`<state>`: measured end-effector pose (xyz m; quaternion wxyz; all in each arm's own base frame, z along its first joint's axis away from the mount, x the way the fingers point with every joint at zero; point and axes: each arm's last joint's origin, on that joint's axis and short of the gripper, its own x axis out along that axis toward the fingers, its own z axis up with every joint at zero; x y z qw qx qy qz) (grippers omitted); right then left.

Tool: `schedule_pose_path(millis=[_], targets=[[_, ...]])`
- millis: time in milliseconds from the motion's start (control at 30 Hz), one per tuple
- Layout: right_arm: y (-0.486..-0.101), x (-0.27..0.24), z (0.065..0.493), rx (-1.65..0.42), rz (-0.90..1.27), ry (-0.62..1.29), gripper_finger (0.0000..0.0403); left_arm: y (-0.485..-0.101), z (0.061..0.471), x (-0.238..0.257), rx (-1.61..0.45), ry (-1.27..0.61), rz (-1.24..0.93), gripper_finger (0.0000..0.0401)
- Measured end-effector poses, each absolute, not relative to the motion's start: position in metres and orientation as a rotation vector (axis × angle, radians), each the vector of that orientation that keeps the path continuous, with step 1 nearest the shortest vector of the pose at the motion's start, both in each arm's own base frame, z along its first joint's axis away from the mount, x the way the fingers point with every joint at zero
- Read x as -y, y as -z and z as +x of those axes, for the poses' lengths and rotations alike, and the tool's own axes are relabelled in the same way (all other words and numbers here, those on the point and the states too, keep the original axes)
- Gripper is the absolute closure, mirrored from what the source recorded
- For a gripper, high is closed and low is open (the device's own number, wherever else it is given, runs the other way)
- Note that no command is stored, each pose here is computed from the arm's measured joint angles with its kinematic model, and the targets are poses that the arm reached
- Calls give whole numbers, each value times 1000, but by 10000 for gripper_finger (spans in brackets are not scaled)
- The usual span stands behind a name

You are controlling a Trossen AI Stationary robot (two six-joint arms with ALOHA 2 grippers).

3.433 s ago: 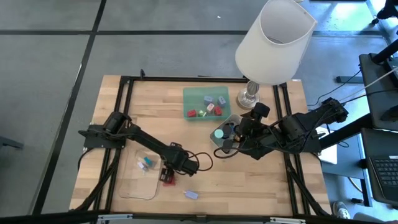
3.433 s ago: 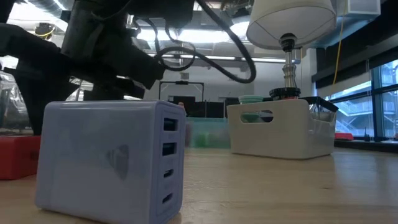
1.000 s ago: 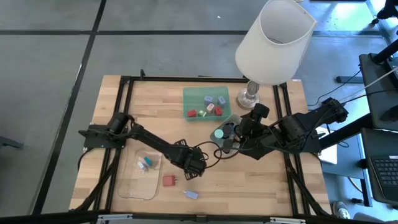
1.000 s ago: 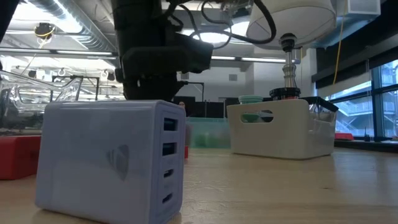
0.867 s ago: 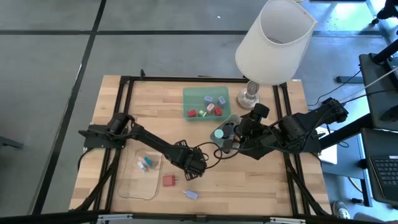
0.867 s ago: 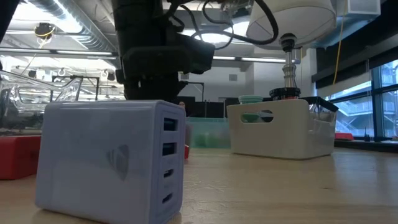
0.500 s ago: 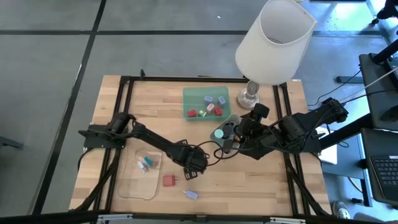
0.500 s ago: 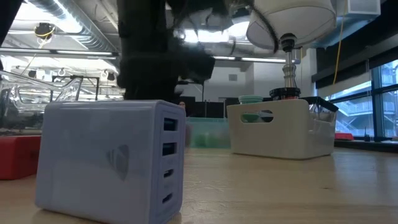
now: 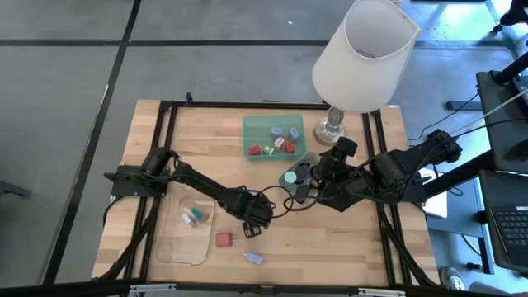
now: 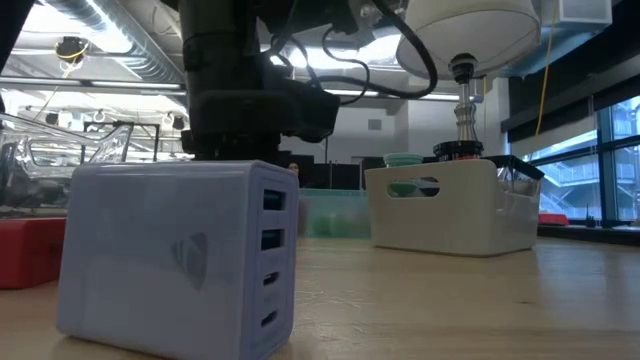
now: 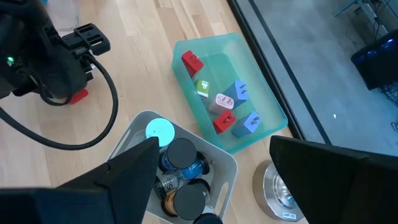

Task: Pick & Place Office items
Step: Put the red digital clock into the transparent bin

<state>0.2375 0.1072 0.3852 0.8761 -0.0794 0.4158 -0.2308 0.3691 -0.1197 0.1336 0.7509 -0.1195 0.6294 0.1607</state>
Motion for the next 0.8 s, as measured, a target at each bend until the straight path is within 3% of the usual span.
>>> schedule_pose_path(millis=[400,800], targets=[[-385,-107,238,-864,-166,483,92,-143,368,119,-1349,-326,-234,255],[-385,-107,238,-864,-166,483,92,-159,372,122,-1305,-334,-157,257]])
